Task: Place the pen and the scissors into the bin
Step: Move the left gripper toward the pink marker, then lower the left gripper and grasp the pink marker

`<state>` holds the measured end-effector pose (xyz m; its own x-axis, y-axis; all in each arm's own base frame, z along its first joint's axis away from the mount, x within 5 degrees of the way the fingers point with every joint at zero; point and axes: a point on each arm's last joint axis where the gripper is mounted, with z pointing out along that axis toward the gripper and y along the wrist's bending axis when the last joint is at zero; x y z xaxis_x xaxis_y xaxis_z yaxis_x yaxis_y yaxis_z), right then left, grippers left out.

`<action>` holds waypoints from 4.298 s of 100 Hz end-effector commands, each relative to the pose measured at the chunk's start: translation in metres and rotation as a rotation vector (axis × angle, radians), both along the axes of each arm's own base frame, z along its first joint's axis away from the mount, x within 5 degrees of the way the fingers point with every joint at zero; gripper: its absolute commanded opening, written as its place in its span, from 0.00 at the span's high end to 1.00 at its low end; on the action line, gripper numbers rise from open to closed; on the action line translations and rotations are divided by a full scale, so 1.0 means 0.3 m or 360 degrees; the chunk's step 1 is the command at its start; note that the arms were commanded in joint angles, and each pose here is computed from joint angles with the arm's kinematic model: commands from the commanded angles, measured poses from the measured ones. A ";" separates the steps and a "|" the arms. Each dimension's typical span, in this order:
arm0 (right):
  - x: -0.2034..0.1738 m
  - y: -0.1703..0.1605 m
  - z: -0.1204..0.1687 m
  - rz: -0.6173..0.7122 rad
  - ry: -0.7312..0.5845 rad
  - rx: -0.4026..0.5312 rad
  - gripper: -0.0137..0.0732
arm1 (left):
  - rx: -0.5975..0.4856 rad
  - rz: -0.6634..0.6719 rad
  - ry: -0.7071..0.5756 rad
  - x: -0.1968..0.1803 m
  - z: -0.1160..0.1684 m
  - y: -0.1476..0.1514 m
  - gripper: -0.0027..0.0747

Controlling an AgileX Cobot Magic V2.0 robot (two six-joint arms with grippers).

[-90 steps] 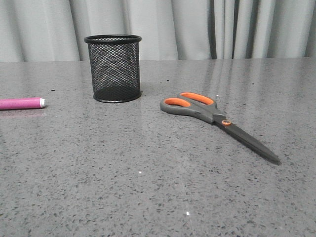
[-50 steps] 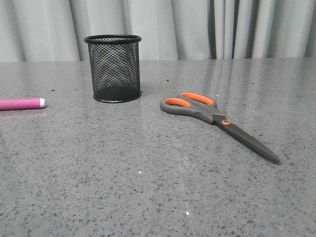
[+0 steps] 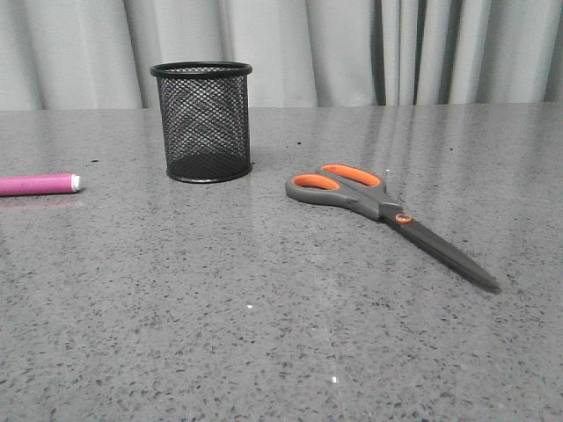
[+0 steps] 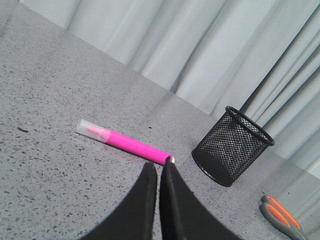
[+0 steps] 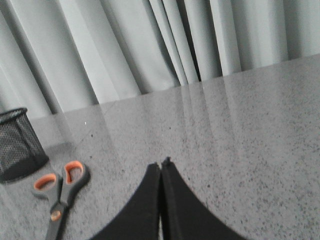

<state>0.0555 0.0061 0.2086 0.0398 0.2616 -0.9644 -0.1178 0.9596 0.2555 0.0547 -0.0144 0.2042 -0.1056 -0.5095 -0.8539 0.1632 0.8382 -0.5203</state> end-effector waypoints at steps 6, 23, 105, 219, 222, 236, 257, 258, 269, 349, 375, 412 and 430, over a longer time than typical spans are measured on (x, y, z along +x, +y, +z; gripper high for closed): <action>-0.006 -0.019 0.021 -0.0070 -0.0166 0.0275 0.93 | -0.0057 0.0053 -0.0024 0.000 -0.033 0.010 0.99; -0.005 -0.017 0.014 -0.0053 -0.0126 0.0341 0.93 | -0.0198 0.0042 -0.0007 0.000 -0.031 0.008 0.99; -0.049 0.025 0.237 0.0180 -0.0071 0.0282 0.92 | -0.0080 -0.0284 -0.0194 -0.068 0.211 -0.046 0.99; 0.018 0.062 0.410 0.0333 0.0097 -0.0139 0.45 | 0.1475 -0.1114 0.0419 0.312 0.526 -0.157 0.51; 0.017 0.063 0.410 0.0337 0.0097 -0.0139 0.45 | 0.1515 -0.1136 0.0445 0.329 0.525 -0.160 0.48; 0.017 0.063 0.410 0.0340 0.0097 -0.0139 0.45 | 0.1750 -0.1226 0.0586 0.417 0.501 -0.174 0.49; 0.017 0.063 0.410 0.0339 0.0097 -0.0143 0.45 | 0.2108 -0.1307 0.0785 0.544 0.427 -0.190 0.59; 0.018 0.063 0.408 0.0339 0.0100 -0.0143 0.45 | 0.2120 -0.1314 0.0801 0.551 0.422 -0.190 0.59; 0.018 0.062 0.407 0.0334 0.0099 -0.0158 0.45 | 0.2213 -0.1454 0.0801 0.595 0.413 -0.206 0.60; 0.018 0.063 0.400 0.0338 0.0128 -0.0208 0.45 | 0.2427 -0.1990 0.0709 0.857 0.341 -0.236 0.60; 0.018 0.061 0.399 0.0329 0.0128 -0.0235 0.45 | 0.2424 -0.2130 0.0731 0.886 0.282 -0.223 0.60; 0.018 0.061 0.398 0.0327 0.0131 -0.0246 0.45 | 0.2428 -0.2139 0.0778 0.924 0.225 -0.220 0.60; 0.018 0.061 0.398 0.0328 0.0132 -0.0247 0.45 | 0.2441 -0.2094 0.0783 0.938 0.228 -0.202 0.60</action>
